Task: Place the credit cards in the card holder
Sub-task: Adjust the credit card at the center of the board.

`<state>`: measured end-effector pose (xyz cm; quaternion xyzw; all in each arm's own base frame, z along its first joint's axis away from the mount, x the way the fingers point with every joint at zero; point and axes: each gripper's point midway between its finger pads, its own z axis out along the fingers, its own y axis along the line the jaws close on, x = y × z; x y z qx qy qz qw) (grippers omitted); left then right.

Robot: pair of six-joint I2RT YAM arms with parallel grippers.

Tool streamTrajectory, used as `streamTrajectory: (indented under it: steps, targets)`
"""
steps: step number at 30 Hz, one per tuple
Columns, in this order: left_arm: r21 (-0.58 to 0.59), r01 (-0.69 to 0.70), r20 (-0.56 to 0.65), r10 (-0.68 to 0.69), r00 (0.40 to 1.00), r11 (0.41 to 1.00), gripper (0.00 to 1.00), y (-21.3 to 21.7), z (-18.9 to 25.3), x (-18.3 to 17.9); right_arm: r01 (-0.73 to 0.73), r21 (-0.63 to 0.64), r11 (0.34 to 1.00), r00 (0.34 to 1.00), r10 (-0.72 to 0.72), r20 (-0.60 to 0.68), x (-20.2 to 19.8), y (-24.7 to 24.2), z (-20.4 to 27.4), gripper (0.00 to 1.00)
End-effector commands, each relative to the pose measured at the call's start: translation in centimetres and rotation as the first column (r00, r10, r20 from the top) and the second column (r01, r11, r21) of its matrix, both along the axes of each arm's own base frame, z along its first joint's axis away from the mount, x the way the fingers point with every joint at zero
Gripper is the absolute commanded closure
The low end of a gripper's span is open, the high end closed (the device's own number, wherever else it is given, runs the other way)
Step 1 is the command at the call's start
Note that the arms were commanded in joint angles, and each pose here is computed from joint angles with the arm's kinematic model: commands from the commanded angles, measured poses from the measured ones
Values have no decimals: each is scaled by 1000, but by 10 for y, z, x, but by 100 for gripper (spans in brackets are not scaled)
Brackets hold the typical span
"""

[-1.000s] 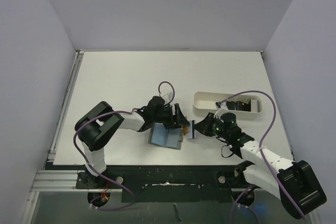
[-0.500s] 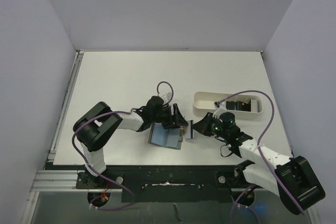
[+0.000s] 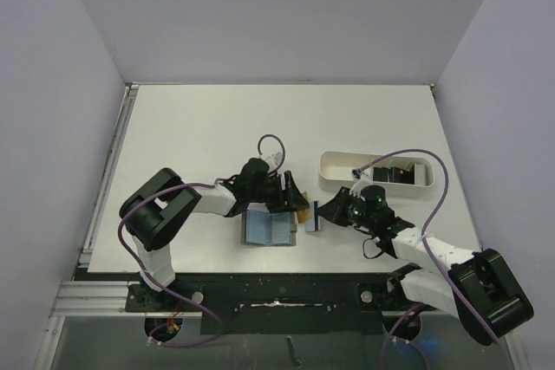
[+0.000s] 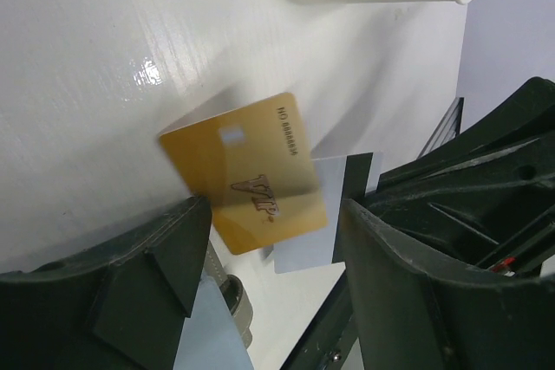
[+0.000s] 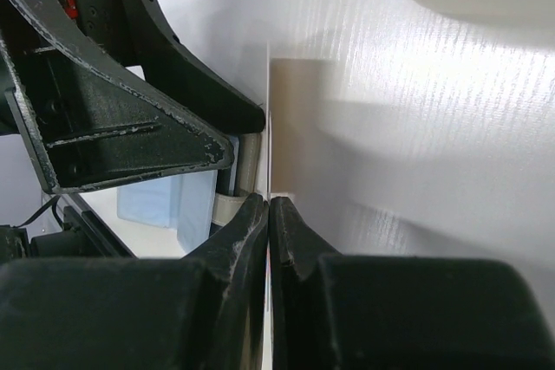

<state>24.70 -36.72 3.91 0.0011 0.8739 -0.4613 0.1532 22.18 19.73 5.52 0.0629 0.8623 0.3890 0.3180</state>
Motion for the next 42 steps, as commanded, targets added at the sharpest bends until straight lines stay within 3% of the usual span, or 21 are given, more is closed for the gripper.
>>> streamTrajectory:
  steps: [1, 13, 23, 42]
  targets:
    - [27, -19, -3, 19, 1000, 999, 37, 10, -3, 0, -60, 36, 998, 991, 56, 118, 12, 12, 29, 100]
    - [103, -35, 11, 34, 999, 994, 37, 20, -5, 4, -84, 62, 995, 985, 73, 158, 17, 21, 46, 100]
    - [102, -51, 19, 49, 999, 993, 37, 26, -3, 3, -106, 89, 990, 984, 91, 153, 15, 31, 45, 100]
    - [128, -67, 39, 62, 997, 989, 52, 32, 7, 7, -122, 79, 989, 982, 108, 156, 20, 43, 46, 100]
